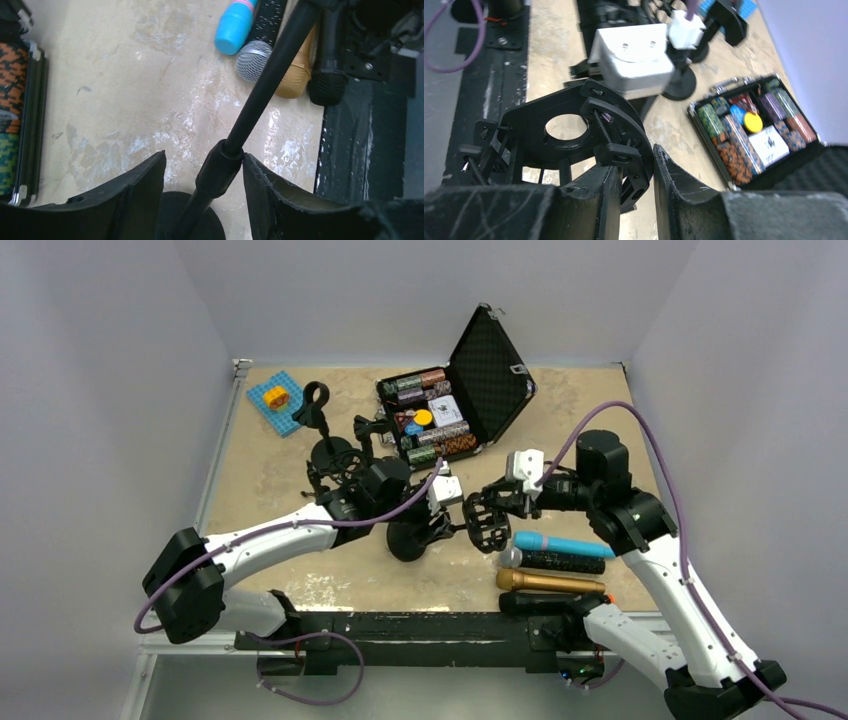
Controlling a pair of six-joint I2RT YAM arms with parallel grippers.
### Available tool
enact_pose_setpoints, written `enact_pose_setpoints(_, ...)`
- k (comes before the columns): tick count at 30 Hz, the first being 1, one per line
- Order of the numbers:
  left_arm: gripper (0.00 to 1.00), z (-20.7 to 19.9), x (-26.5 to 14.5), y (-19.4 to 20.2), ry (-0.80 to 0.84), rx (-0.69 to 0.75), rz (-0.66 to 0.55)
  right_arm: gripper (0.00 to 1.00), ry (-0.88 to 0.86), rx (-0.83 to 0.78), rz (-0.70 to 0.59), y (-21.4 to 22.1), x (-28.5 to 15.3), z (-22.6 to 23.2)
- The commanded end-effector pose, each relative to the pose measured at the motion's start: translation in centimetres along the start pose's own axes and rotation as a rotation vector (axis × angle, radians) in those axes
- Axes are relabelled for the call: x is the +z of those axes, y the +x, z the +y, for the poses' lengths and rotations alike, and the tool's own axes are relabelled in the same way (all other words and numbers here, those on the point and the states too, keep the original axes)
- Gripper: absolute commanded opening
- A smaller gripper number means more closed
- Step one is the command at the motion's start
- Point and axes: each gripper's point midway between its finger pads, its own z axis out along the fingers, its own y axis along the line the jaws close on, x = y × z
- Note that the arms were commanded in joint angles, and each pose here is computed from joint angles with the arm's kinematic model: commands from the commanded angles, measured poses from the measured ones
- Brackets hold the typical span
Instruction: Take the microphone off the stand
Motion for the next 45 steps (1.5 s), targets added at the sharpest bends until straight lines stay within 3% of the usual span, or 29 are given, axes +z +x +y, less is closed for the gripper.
enact_pose_setpoints(1, 0.63, -1.9, -1.9, -4.7, 0.218, 0.186, -0.134, 0.00, -0.242, -0.203, -0.067, -1.6, -0.5, 4.3)
enact_pose_setpoints(4, 0.63, -3.2, -2.6, -4.4, 0.403, 0.248, -0.091, 0.00, -0.286, -0.355, -0.044, -0.4, -0.9, 4.9)
enact_pose_setpoints(12, 0.61, -2.9, -0.3, -1.7, 0.568, 0.329, 0.020, 0.00, -0.315, -0.581, 0.002, 0.6, -1.5, 4.9)
enact_pose_setpoints(15, 0.57, -3.7, -0.5, -1.3, 0.661, 0.278, 0.076, 0.00, -0.314, -0.605, 0.014, 0.9, -1.7, 4.9)
enact_pose_setpoints(20, 0.45, -3.5, 0.4, -0.2, 0.642, 0.244, 0.104, 0.00, -0.307, -0.591, 0.014, 1.1, -1.7, 5.1)
enact_pose_setpoints(24, 0.42, -3.9, 0.0, -0.2, 0.646, 0.230, 0.109, 0.00, -0.290, -0.565, 0.020, 1.4, -1.6, 4.9)
enact_pose_setpoints(29, 0.57, -4.6, -2.3, -1.5, 0.653, 0.226, 0.114, 0.00, -0.283, -0.559, 0.021, 1.5, -1.6, 5.0)
enact_pose_setpoints(34, 0.58, -3.9, -1.4, -0.1, 0.607, 0.178, 0.164, 0.00, -0.279, -0.557, 0.011, 1.3, -1.5, 4.9)
enact_pose_setpoints(37, 0.54, -2.9, 0.1, 0.2, 0.560, 0.174, 0.163, 0.00, -0.276, -0.545, 0.009, 1.2, -1.4, 4.7)
enact_pose_setpoints(45, 0.23, -3.4, -0.1, -0.6, 0.529, 0.126, 0.105, 0.00, -0.180, -0.384, 0.017, 0.1, -1.0, 3.0)
